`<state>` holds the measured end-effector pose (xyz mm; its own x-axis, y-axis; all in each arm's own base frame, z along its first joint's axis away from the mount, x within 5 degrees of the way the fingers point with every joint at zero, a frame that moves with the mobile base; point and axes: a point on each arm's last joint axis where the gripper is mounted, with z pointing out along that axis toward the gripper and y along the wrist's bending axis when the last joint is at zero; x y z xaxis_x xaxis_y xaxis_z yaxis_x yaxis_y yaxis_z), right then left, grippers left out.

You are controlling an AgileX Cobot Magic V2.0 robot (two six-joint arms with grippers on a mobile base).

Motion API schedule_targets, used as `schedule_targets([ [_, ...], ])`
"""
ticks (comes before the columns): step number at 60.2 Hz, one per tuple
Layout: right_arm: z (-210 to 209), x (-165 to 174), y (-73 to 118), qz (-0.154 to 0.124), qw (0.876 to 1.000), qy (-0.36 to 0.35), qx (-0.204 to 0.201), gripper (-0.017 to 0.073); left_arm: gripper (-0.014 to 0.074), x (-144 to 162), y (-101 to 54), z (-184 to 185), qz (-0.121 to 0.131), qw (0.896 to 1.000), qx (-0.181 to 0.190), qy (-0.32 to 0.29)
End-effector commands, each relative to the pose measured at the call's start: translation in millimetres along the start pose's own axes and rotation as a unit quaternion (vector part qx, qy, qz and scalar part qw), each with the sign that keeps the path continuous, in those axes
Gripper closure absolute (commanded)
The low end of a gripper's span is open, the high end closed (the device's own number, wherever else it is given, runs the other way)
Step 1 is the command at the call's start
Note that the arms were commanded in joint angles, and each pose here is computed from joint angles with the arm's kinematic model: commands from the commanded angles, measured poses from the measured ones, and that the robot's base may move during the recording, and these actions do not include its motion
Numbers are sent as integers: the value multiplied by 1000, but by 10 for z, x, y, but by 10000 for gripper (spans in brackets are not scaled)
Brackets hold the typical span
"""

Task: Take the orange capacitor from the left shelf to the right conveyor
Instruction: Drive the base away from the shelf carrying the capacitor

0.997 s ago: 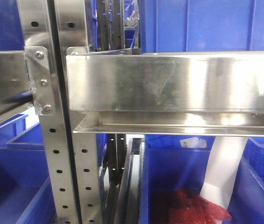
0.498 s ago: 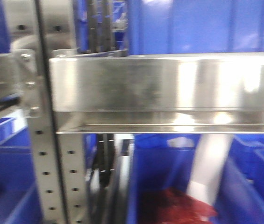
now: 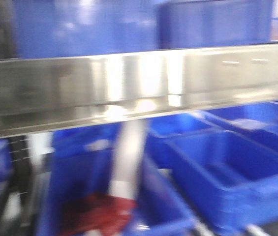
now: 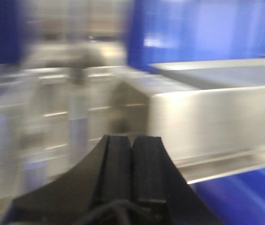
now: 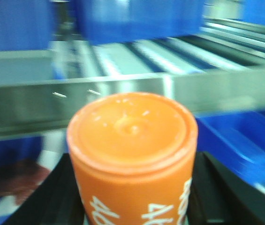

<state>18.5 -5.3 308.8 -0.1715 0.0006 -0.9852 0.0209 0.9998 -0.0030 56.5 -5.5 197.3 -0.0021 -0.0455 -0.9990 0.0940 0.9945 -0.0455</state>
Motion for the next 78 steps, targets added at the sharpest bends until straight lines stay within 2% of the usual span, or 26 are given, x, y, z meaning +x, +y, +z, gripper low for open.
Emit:
schedule_targets([
  [1, -28, -168, -1, -9, 998, -55, 2, 504, 720, -102, 2, -15, -2, 999, -1, -53],
  [78, -28, -168, -1, -9, 998, -55, 2, 504, 720, -102, 3, -15, -2, 999, -2, -53],
])
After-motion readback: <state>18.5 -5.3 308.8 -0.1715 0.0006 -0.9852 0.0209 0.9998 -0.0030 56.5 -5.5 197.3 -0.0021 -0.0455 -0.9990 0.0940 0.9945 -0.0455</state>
